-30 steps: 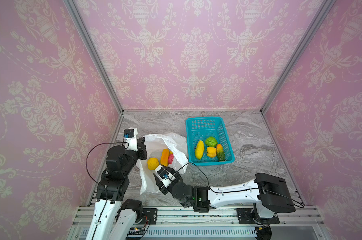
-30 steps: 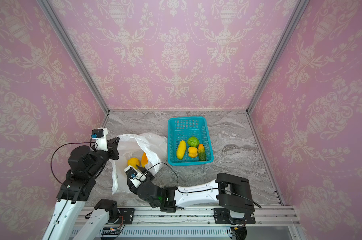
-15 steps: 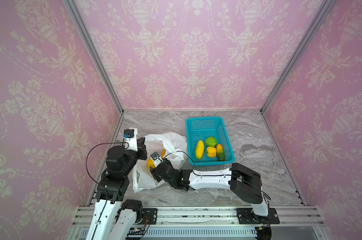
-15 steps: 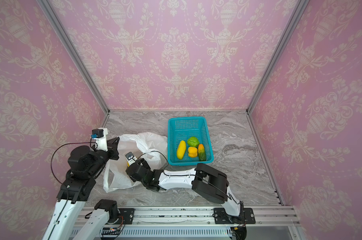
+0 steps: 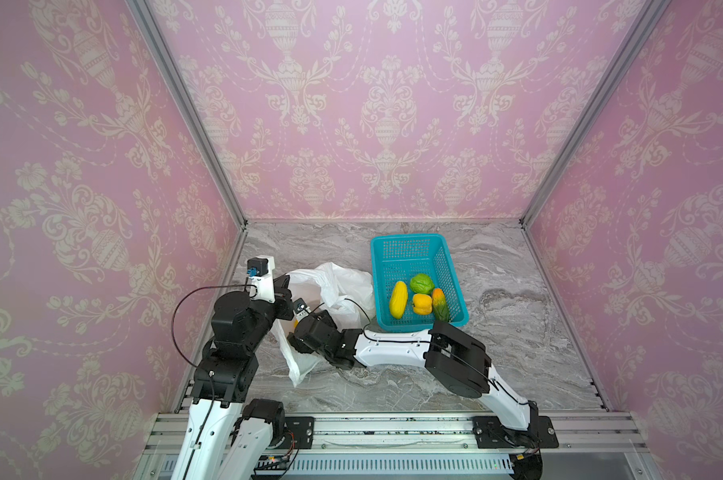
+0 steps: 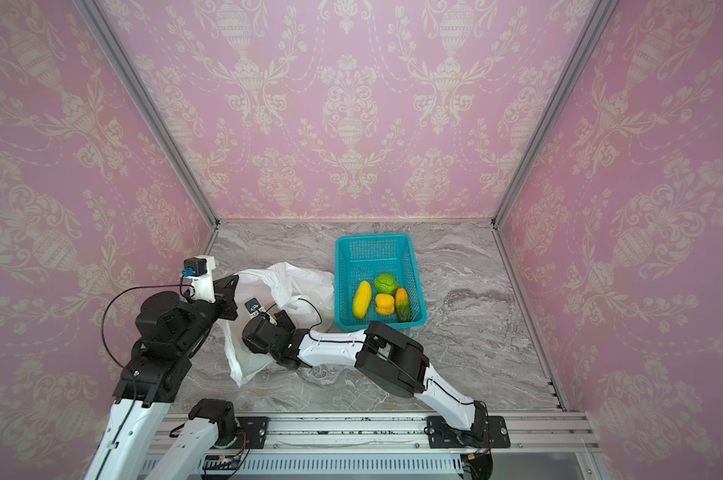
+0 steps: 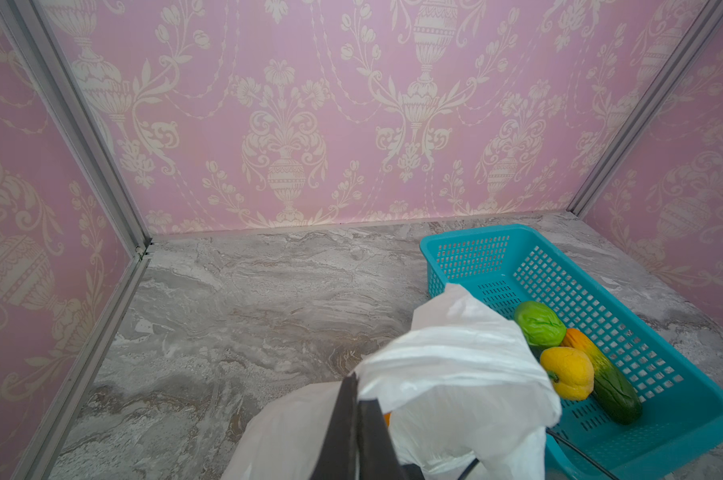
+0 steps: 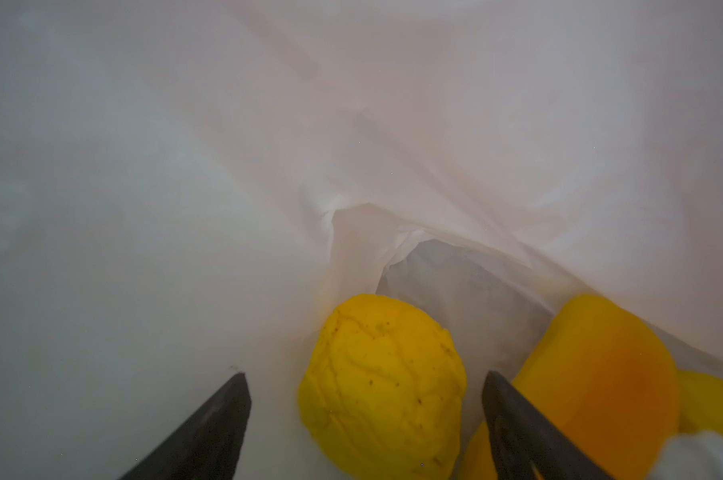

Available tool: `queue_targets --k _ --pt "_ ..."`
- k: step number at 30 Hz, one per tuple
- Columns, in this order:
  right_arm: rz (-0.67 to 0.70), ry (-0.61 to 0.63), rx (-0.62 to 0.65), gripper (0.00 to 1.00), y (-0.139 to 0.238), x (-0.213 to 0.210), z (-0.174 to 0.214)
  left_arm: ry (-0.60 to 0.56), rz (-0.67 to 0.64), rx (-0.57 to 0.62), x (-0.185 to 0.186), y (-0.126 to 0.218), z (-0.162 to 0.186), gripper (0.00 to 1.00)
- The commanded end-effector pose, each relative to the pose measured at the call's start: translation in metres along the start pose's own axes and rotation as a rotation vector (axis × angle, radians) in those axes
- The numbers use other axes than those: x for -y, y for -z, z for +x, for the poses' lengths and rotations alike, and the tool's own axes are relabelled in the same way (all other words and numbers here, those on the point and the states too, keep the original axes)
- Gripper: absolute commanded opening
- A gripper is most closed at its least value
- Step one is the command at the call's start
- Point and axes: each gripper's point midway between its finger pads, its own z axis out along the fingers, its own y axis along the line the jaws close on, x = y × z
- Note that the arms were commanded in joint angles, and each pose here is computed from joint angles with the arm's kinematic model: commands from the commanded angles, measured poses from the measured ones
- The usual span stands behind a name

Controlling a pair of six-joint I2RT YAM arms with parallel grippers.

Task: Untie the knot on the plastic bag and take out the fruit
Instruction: 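Close the right gripper on the yellow lemon and lift it, then carry the yellow lemon over the teal basket with the right gripper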

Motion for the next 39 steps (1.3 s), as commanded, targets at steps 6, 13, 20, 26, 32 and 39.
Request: queue_targets --k 6,13,20,26,32,39 --pt "0.000 -0.015 -0.090 0.78 -0.021 0.005 0.022 0.007 -0.011 0.014 -0.002 0.006 -0.008 0.00" --pt "-0.061 -0.026 -0.036 0.59 0.008 0.003 -0.002 0.007 -0.013 0.012 -0.002 0.006 -0.007 0.00" --pt "-0.137 -0.057 0.110 0.49 0.086 0.014 -0.051 0.007 -0.049 0.000 -0.009 0.004 -0.005 0.00" --pt "-0.235 -0.077 0.241 0.47 0.166 0.026 -0.076 0.009 -0.056 -0.008 -0.010 0.003 -0.003 0.00" --pt "-0.339 -0.079 0.311 0.46 0.230 0.037 -0.078 0.010 -0.058 -0.008 -0.011 0.003 -0.002 0.00" --pt "-0.249 -0.079 0.463 0.46 0.303 0.091 -0.085 0.010 -0.060 -0.008 -0.011 0.003 -0.002 0.00"
